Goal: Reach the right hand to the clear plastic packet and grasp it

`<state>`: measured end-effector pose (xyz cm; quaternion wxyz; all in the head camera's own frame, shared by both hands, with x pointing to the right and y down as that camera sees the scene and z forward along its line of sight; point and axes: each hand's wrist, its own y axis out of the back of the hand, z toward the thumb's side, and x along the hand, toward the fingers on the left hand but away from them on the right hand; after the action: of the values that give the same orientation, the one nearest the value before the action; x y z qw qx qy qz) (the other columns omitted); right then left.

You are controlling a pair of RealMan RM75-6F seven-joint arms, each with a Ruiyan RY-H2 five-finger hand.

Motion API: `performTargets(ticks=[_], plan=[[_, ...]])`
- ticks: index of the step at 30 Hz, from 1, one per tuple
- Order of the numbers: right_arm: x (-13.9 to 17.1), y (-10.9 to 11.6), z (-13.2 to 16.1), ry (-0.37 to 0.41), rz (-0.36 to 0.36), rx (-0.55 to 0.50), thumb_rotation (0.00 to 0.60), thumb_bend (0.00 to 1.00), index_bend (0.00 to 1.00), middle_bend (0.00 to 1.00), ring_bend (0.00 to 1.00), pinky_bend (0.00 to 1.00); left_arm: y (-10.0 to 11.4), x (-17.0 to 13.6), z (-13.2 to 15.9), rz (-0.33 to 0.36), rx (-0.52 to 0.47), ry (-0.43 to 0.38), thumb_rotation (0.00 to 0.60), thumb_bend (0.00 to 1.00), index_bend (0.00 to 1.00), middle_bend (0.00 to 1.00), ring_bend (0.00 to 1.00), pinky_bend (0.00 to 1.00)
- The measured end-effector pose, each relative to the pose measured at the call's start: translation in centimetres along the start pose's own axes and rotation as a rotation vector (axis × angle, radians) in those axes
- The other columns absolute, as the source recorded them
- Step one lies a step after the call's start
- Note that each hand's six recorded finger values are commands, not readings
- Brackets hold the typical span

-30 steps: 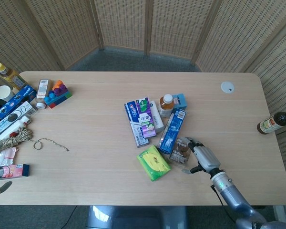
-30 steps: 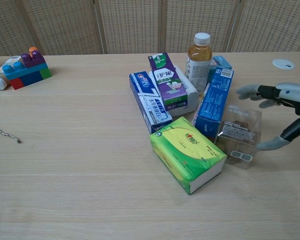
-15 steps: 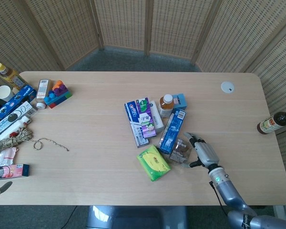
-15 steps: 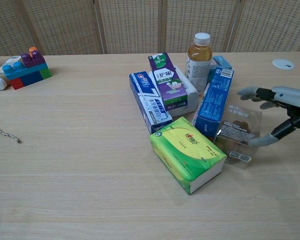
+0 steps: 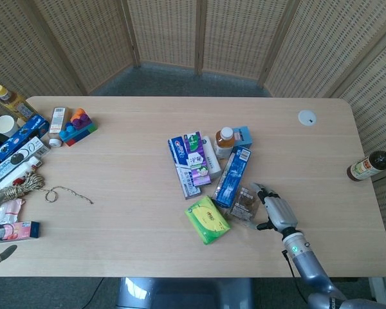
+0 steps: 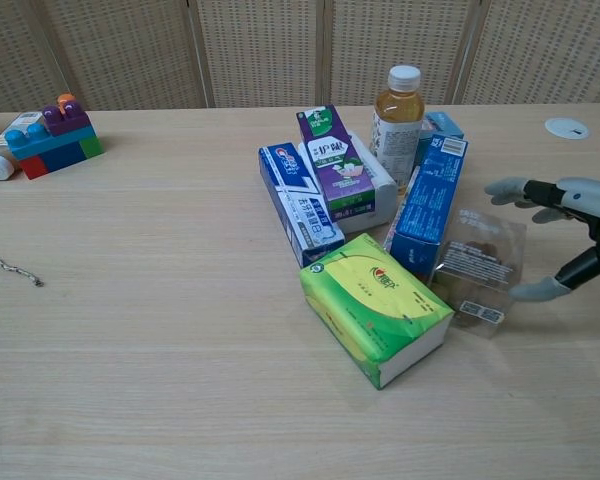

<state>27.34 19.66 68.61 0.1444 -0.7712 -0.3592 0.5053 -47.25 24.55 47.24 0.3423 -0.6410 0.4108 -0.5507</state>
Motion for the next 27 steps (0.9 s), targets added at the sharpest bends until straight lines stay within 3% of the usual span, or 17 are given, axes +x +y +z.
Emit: performTargets(ticks=[9, 27], plan=[[0.9, 0.4, 1.3, 0.009, -0.003, 0.026, 0.600, 0.00, 0.00, 0.00, 0.00, 0.00, -0.1, 0.1, 0.0, -0.001, 0.002, 0.000, 0.600, 0.13, 0.09, 0.00, 0.00, 0.00], [-0.5, -2.5, 1.7, -0.041, 0.037, 0.019, 0.600, 0.00, 0.00, 0.00, 0.00, 0.00, -0.1, 0.1, -0.1, -0.004, 0.007, 0.003, 0.600, 0.13, 0.09, 0.00, 0.00, 0.00]])
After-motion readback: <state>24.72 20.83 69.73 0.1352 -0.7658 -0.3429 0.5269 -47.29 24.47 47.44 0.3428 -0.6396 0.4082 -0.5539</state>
